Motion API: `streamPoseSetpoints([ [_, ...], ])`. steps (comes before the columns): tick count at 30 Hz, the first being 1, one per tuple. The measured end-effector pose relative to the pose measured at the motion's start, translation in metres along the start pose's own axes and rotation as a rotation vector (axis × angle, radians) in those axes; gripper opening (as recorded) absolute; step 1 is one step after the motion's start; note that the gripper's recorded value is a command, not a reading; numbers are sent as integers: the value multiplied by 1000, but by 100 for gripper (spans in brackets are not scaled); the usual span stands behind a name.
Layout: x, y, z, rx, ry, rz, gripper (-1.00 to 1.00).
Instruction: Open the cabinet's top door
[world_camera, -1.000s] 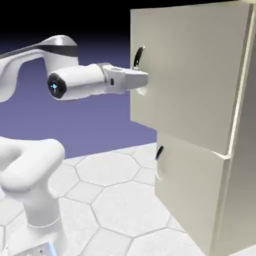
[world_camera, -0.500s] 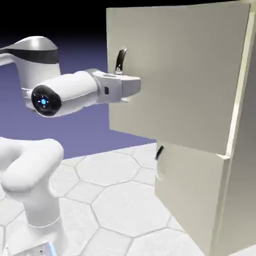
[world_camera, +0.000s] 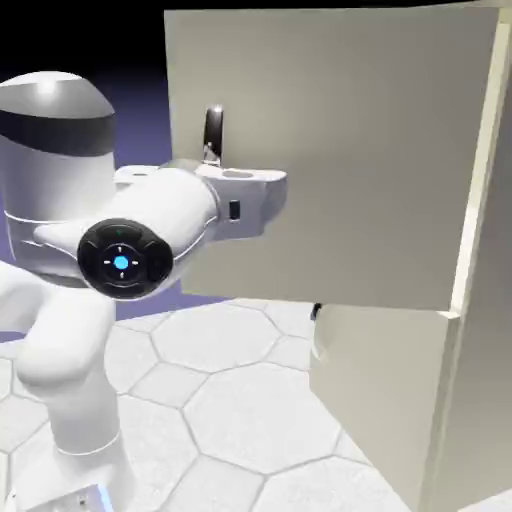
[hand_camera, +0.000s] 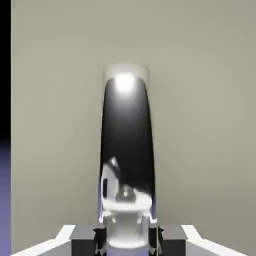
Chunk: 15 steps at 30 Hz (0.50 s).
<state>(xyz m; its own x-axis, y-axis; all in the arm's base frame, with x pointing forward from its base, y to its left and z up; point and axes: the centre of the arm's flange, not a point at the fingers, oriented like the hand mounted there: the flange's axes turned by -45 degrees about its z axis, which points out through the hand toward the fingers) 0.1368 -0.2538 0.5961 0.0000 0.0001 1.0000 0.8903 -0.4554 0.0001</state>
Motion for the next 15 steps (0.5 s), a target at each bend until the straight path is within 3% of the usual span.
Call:
streamPoseSetpoints([
  [15,0,62,-94,320,0,0,-100],
])
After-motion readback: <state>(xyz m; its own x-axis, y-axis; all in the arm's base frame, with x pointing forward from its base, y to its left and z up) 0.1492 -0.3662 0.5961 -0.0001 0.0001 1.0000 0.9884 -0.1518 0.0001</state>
